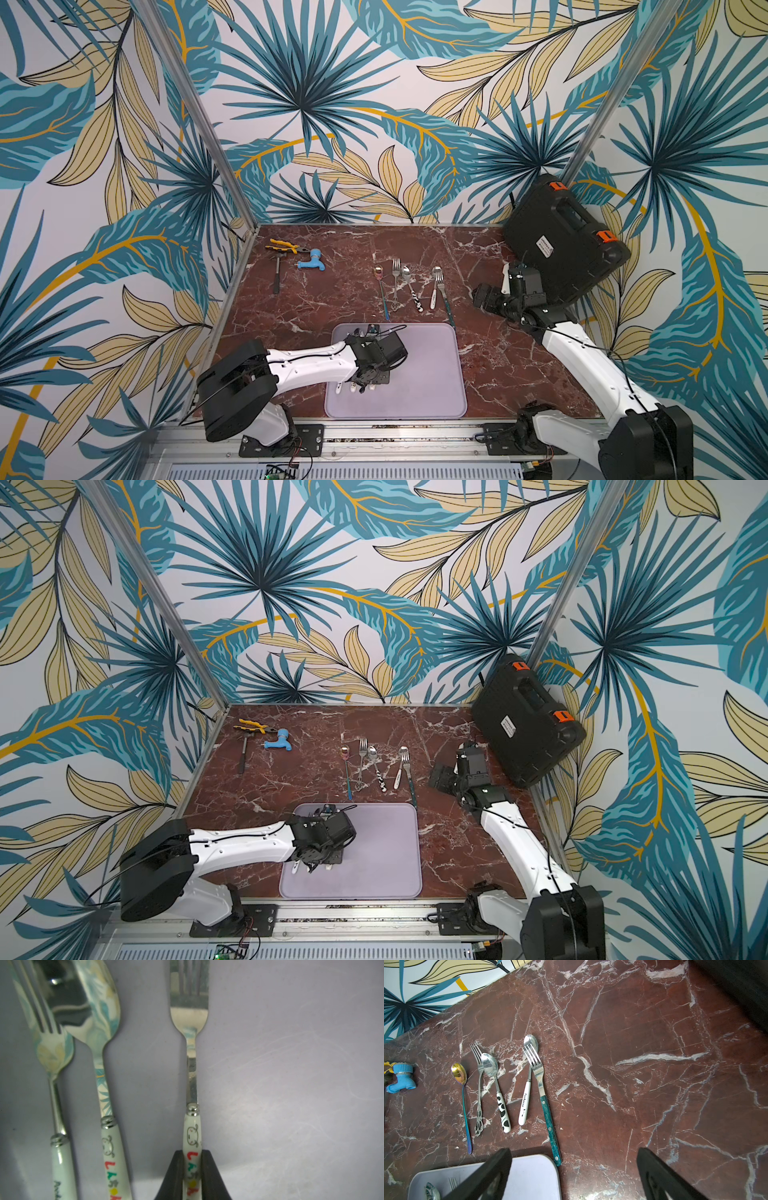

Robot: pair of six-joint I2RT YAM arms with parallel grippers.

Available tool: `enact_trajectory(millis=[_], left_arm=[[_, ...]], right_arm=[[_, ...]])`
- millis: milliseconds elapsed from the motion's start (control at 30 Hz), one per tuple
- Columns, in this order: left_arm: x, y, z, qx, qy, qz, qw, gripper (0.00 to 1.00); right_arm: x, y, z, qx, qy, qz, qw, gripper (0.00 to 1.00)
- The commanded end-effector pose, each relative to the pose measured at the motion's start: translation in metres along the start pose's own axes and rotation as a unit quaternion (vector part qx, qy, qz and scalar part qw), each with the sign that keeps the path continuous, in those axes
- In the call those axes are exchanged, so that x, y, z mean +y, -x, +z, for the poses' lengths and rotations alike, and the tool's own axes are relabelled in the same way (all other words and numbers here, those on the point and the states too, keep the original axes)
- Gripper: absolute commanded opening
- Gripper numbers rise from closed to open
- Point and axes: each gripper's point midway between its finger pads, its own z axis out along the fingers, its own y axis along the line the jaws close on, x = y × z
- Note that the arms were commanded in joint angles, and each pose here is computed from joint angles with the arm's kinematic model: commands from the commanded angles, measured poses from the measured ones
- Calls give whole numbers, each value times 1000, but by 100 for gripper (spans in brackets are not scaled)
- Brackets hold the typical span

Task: Set the spoon and fork side by side
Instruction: Place the fork on the tray.

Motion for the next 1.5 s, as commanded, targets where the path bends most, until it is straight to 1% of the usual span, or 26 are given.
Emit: enact_trajectory(millis=[0, 133, 300, 400, 667, 867, 1033, 1200, 1467], left_arm=[[8, -2, 3, -4, 11, -11, 1000, 0], [9, -3, 5, -3, 14, -12, 1000, 0], [11, -4, 6, -2, 19, -12, 1000, 4], [13, -5, 7, -2, 23, -15, 1000, 8], [10, -2, 6, -8, 16, -16, 1000, 21], [7, 2, 1, -15, 8, -17, 1000, 35], [6, 10, -12, -33, -1, -19, 999, 43], [2, 25, -36, -63, -18, -12, 998, 52], [8, 58, -64, -97, -35, -13, 995, 55]], right_arm=[[0, 0, -4, 2, -3, -1, 1000, 100], [0, 1, -4, 2, -3, 1, 1000, 99], [0, 0, -4, 3, -2, 0, 1000, 99], [0, 1, -4, 2, -2, 0, 1000, 99], [0, 0, -4, 4, -2, 0, 1000, 99], [0, 0, -4, 3, -3, 0, 1000, 100], [0, 1, -4, 2, -2, 0, 1000, 99], [0, 0, -3, 3, -2, 0, 1000, 100], [0, 0, -3, 3, -1, 0, 1000, 99]])
